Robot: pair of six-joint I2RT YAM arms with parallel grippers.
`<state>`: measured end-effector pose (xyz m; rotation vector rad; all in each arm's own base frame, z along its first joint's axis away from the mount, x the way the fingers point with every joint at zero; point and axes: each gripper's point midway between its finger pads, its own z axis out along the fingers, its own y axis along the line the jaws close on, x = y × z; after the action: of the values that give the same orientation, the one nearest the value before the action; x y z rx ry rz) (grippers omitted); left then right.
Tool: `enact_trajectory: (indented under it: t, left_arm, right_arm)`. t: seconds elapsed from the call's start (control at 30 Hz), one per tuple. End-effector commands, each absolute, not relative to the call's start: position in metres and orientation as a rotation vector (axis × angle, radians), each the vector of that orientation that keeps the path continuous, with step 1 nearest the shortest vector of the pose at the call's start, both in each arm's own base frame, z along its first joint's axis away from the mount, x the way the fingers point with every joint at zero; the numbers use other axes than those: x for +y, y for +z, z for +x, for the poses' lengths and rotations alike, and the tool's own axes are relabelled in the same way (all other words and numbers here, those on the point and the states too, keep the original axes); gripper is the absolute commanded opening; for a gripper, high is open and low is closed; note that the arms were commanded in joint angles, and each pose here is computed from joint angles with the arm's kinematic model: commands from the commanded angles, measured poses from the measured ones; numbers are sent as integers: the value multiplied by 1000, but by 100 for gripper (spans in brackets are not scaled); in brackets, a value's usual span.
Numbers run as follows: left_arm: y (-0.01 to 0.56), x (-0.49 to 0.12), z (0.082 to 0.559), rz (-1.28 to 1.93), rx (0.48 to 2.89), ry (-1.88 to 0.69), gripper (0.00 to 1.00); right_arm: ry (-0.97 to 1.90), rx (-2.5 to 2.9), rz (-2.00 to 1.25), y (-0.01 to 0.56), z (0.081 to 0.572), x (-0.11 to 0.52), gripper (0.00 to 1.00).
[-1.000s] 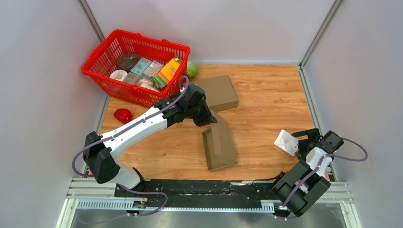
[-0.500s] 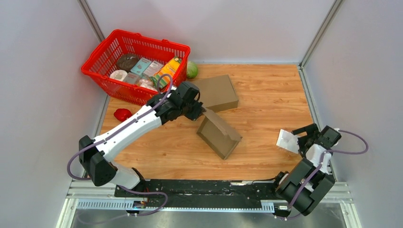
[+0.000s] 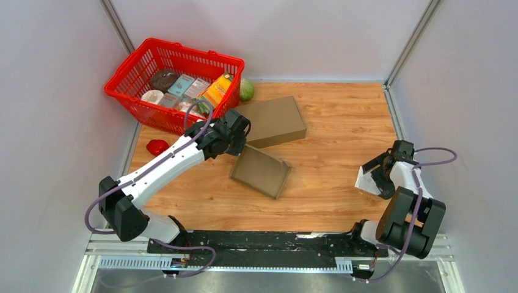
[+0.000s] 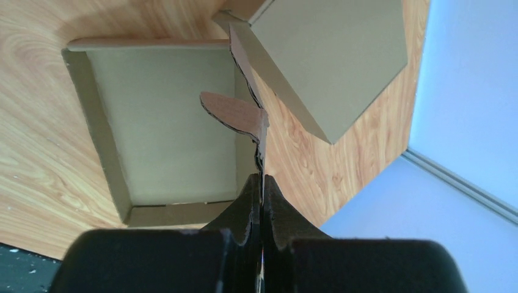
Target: Fold the paper box
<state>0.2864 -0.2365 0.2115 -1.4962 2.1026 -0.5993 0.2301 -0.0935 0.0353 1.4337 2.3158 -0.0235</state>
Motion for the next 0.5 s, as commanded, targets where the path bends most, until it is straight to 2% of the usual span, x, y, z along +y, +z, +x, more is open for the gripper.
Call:
enact_trajectory:
  t: [0.0,0.27,0.3,0.33,0.43,0.47]
  left_arm:
    - [225,-221,286,-1666,1996,-566,0]
    - [228,-230,292,-1693,2042,-497,0]
    - [222,-227,290,-1702,2056,-439,7]
    - [230,-229,291,-1703,2054,-449,22]
    - [228,-233,295,-1686,2074,-419,39]
    - [228,-234,297,-1681,2075,-422,41]
  right_arm:
    - [-62,2393,1311,35,242,-94,100]
    - [-123,2560,1217,12,250,-83,99]
    - [-119,2564,1209,11,251,-82,97]
    - [-123,2573,1203,10,251,-82,93]
    - [-111,2592,1183,8,251,-77,85]
    - [-101,2596,1180,7,251,-75,84]
